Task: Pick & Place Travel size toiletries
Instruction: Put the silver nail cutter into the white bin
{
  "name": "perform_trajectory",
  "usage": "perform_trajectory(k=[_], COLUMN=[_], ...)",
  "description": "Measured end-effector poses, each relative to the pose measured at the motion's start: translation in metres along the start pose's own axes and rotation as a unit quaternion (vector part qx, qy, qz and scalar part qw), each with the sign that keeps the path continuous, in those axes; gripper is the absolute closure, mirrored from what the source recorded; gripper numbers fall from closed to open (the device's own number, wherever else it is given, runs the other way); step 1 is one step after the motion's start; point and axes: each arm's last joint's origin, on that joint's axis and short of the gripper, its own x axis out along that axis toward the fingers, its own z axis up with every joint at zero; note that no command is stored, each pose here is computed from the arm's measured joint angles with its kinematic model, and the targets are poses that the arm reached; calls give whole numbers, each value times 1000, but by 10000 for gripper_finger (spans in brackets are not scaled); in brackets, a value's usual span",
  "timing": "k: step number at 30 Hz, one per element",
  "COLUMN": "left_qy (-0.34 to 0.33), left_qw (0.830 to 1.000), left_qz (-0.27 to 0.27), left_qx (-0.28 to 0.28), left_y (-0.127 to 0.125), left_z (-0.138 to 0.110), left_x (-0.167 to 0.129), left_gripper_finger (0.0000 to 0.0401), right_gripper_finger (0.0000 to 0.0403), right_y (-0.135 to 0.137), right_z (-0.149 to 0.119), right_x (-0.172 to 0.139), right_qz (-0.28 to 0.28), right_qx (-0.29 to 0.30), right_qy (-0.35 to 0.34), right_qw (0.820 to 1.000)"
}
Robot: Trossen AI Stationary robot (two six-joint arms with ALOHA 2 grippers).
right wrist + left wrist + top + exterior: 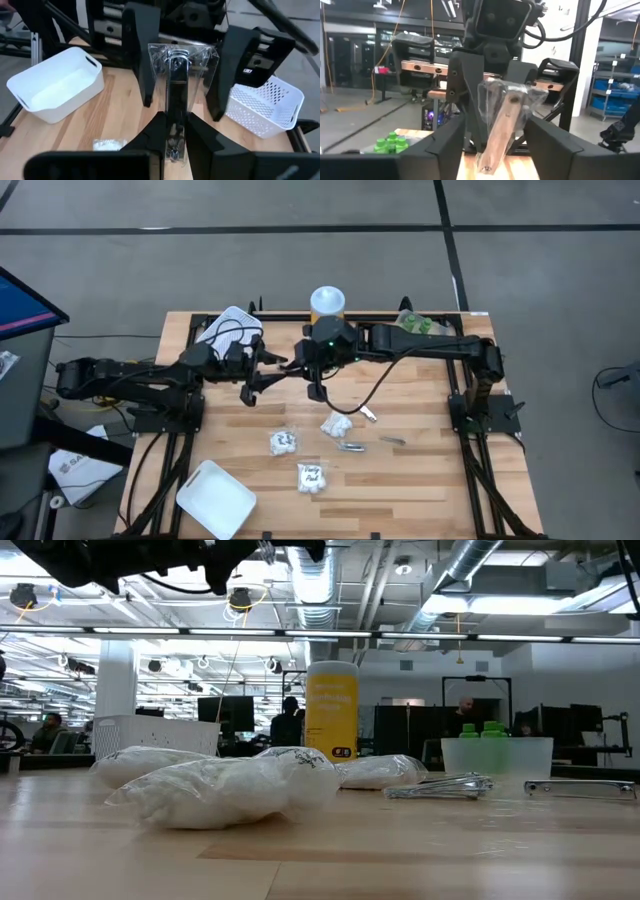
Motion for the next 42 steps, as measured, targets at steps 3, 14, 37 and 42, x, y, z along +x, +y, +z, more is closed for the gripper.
perform_trajectory(k=[3, 14, 37, 42], left_qy=[-9, -25, 159, 294], left_qw=[1000, 998, 960, 919], left_qz=[-1, -37, -114, -106], left_qx=[13, 33, -200, -239], left_y=[0, -3, -44, -76], left_z=[1, 5, -1, 4], left_x=[0, -1, -33, -44], left_gripper_finger=[253, 359, 360, 360], right_gripper_finger=[360, 360, 201, 226], right_y=[0, 0, 9, 15], right_z=[0, 1, -4, -6], right_x=[0, 0, -135, -168], right_qz=[0, 12, 11, 9], right_qx=[0, 3, 60, 63], right_qy=[-1, -8, 82, 58], right_qw=[1000, 1000, 995, 996])
